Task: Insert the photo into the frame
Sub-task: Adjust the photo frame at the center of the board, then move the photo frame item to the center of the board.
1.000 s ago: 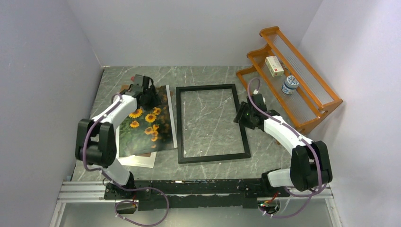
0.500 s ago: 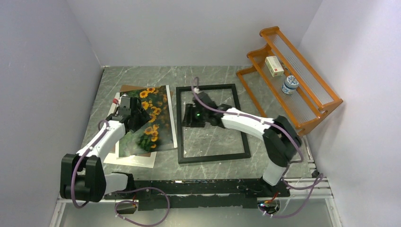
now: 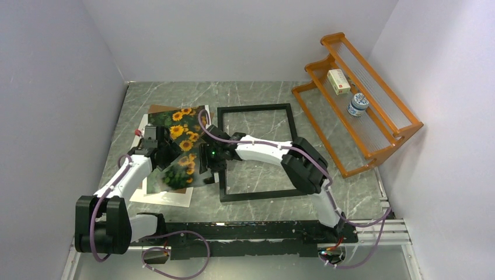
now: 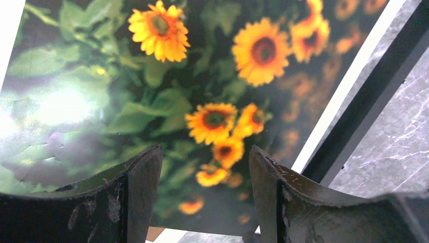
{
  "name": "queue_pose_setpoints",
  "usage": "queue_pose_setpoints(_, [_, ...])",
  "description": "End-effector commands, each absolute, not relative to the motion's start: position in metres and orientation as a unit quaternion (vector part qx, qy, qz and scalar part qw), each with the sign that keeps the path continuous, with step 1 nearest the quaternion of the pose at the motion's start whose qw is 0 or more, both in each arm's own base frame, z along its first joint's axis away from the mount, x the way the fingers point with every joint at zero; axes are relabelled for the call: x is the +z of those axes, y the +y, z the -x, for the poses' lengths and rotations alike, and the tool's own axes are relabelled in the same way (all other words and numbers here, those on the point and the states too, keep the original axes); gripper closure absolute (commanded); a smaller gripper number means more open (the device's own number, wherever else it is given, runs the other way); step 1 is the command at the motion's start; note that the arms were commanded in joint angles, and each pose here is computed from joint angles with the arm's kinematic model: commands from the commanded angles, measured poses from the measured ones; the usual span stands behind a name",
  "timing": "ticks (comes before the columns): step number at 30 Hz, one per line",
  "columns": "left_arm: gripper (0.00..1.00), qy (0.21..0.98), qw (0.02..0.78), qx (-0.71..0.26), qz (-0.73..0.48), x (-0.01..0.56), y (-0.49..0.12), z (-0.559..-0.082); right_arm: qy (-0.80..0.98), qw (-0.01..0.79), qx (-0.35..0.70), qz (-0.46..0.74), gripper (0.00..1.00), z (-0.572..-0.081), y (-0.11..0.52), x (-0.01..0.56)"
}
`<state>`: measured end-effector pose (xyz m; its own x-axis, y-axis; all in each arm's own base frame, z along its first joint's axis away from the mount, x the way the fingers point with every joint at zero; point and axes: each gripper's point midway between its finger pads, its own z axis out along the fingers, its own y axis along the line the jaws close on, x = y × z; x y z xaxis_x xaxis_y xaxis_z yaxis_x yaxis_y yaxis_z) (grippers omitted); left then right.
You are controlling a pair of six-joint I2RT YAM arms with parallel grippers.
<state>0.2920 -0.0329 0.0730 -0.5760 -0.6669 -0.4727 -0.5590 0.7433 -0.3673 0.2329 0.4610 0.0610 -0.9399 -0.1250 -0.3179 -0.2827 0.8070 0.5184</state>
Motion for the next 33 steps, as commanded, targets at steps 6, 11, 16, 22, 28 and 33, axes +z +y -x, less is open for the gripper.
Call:
queue_pose_setpoints(6, [0.31,0.885,0.288,-0.108,0.349,0.06,-0.032,-0.292,0.964,0.121,0.215,0.099,0.36,-0.243,0.444,0.04])
queue_pose_setpoints(11, [0.31,0.887,0.275,-0.107,0.355,0.052,-0.032,-0.292,0.969,0.159,0.162,0.093,0.26,-0.254,0.422,0.035])
queue_pose_setpoints(16, [0.31,0.883,0.28,-0.108,0.36,0.054,-0.029,-0.298,0.971,0.157,0.149,0.097,0.25,-0.256,0.42,0.027])
queue_pose_setpoints(22, [0.31,0.881,0.289,-0.107,0.358,0.063,-0.026,-0.303,0.973,0.161,0.143,0.089,0.25,-0.259,0.419,0.025])
queue_pose_setpoints(28, [0.3,0.877,0.297,-0.114,0.36,0.071,-0.027,-0.306,0.969,0.171,0.157,0.081,0.24,-0.261,0.423,0.034])
queue_pose_setpoints(33, [0.29,0.874,0.304,-0.12,0.36,0.083,-0.028,-0.308,0.96,0.103,0.245,0.085,0.26,-0.241,0.456,0.032])
